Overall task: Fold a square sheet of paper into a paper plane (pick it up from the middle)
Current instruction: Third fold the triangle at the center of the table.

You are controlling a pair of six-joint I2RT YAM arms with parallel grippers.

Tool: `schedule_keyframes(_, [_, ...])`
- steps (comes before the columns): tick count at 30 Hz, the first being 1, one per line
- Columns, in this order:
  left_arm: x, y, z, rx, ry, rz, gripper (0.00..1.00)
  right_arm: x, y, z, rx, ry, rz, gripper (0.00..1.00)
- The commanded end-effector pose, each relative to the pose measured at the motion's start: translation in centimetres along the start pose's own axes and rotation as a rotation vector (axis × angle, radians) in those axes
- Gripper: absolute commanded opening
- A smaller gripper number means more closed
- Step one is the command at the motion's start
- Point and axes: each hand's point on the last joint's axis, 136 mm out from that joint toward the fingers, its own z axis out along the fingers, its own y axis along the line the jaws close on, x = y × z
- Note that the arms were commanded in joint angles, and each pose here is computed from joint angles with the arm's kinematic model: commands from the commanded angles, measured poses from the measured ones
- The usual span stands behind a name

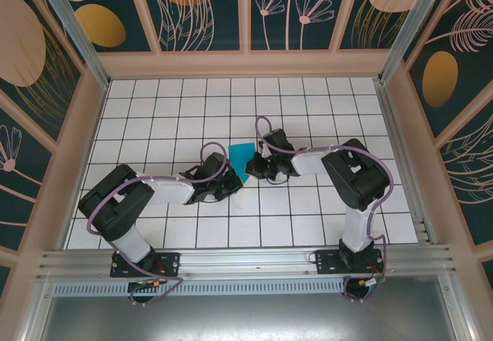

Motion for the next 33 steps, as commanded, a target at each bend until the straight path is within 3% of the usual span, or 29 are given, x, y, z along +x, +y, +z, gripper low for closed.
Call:
schedule_keyframes(1, [0.8, 1.7, 0.2, -0.044, 0.01, -0.014, 0.01, 1.8, -5.2, 0.6, 0.18, 0.036, 0.073, 0.0])
schedule_keyframes(18, [3.8, 6.4, -1.9, -0.151, 0.077, -0.021, 0.0, 2.4, -6.0, 0.5, 0.204, 0.045, 0.087, 0.0])
schedule_keyframes(27, [0.7, -2.3, -4.0, 0.098, -0.038, 0.083, 0.0, 3.2, -6.1, -0.2, 0.196, 0.025, 0.164, 0.0])
schedule_keyframes(33, [0.2, -2.9, -2.5, 0.09, -0.039, 0.089, 0.0, 2.9, -5.4, -0.8, 0.177, -0.013, 0.194, 0.0])
